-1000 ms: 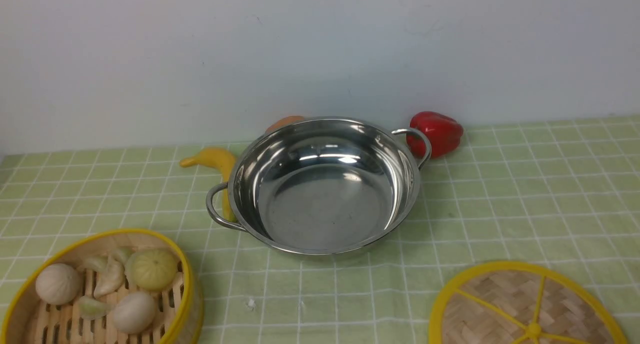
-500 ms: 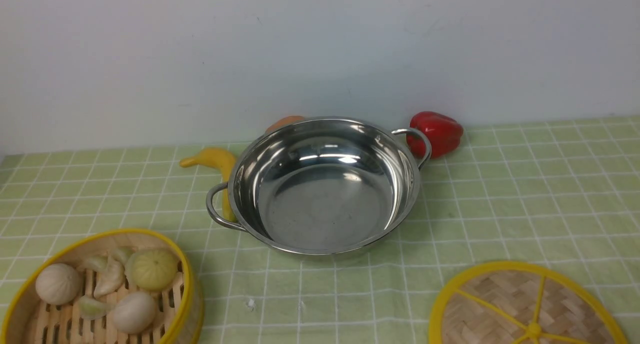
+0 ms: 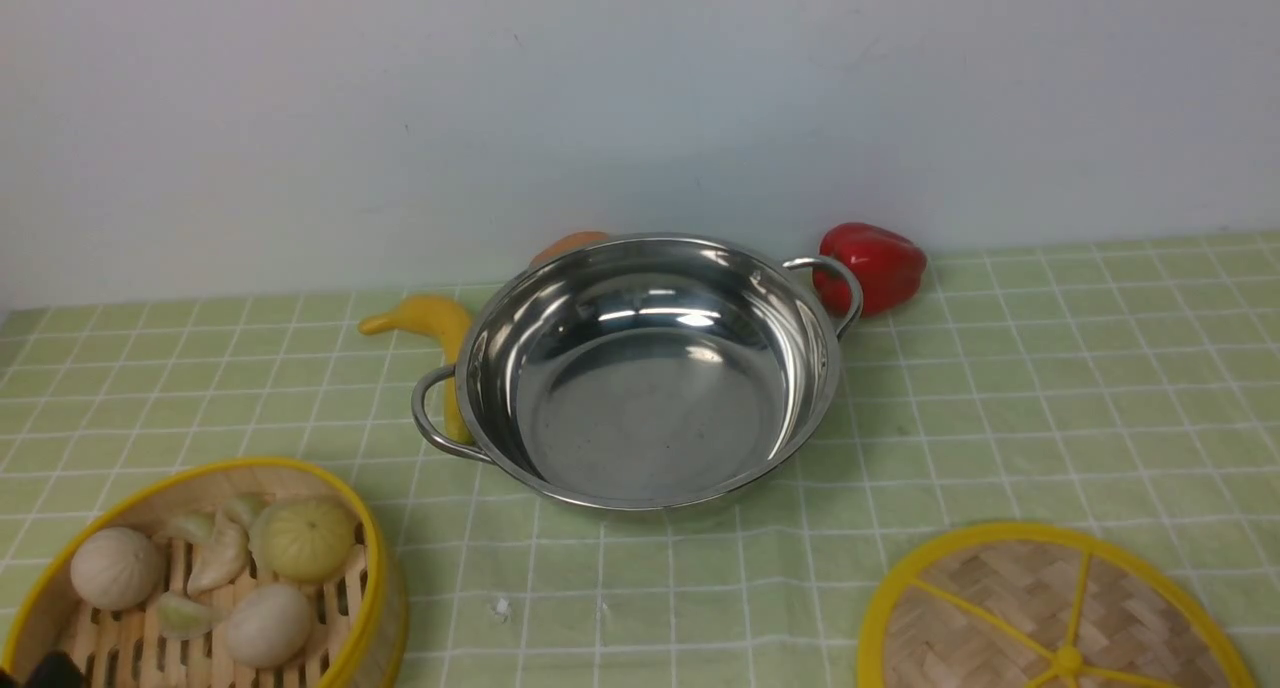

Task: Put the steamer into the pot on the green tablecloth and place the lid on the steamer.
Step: 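Grasp the rim of the steamer basket holding the buns with the left gripper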

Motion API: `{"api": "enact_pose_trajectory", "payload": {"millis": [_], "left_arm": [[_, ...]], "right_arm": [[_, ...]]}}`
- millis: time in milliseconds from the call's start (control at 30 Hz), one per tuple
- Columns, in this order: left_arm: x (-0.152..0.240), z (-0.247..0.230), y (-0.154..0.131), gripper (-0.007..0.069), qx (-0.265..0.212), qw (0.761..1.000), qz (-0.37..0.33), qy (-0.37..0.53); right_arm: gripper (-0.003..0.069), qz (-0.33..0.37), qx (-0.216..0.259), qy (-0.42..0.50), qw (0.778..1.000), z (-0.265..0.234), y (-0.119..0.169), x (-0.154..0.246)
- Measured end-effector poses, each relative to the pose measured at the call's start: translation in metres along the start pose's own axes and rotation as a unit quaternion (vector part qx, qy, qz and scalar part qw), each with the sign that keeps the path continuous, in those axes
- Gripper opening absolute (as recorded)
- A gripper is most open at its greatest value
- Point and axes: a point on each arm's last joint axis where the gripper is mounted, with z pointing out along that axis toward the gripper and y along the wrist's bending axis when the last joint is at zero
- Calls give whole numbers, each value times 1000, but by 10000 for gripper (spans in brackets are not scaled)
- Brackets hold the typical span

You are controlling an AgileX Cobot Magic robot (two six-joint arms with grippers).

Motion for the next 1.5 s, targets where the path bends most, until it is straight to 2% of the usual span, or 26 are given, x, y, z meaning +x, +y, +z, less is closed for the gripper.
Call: {"api": "enact_pose_trajectory", "payload": {"millis": [300, 533, 567, 733, 767, 833, 867, 933, 967, 1033, 1133, 1200, 1233, 1300, 1500], "left_arm": [[-21, -3, 2, 243, 3, 988, -95, -119], [-37, -8, -2, 243, 15, 984, -118, -132], [-41, -9, -4, 243, 18, 985, -118, -127], [-74, -12, -19, 243, 37, 997, -67, 13], [-79, -12, -22, 243, 39, 997, -53, 31], [-86, -7, -26, 243, 48, 990, -11, 131], [-88, -6, -27, 243, 48, 990, -6, 132], [-92, 2, -31, 243, 77, 964, 84, 241], [-92, 3, -31, 243, 80, 961, 93, 248], [-87, 15, -31, 243, 140, 907, 225, 327], [-74, 29, -30, 243, 213, 838, 312, 395], [-71, 35, -31, 243, 234, 823, 321, 406], [-66, 44, -32, 243, 253, 812, 310, 425], [-61, 56, -32, 243, 262, 803, 292, 449], [-42, 90, -26, 243, 257, 786, 268, 494]], "right_arm": [[240, 0, 0, 0, 1000, 0, 0, 0], [240, 0, 0, 0, 1000, 0, 0, 0], [240, 0, 0, 0, 1000, 0, 0, 0], [240, 0, 0, 0, 1000, 0, 0, 0], [240, 0, 0, 0, 1000, 0, 0, 0], [240, 0, 0, 0, 1000, 0, 0, 0], [240, 0, 0, 0, 1000, 0, 0, 0], [240, 0, 0, 0, 1000, 0, 0, 0], [240, 0, 0, 0, 1000, 0, 0, 0], [240, 0, 0, 0, 1000, 0, 0, 0], [240, 0, 0, 0, 1000, 0, 0, 0], [240, 0, 0, 0, 1000, 0, 0, 0], [240, 0, 0, 0, 1000, 0, 0, 0], [240, 0, 0, 0, 1000, 0, 0, 0], [240, 0, 0, 0, 1000, 0, 0, 0]]}}
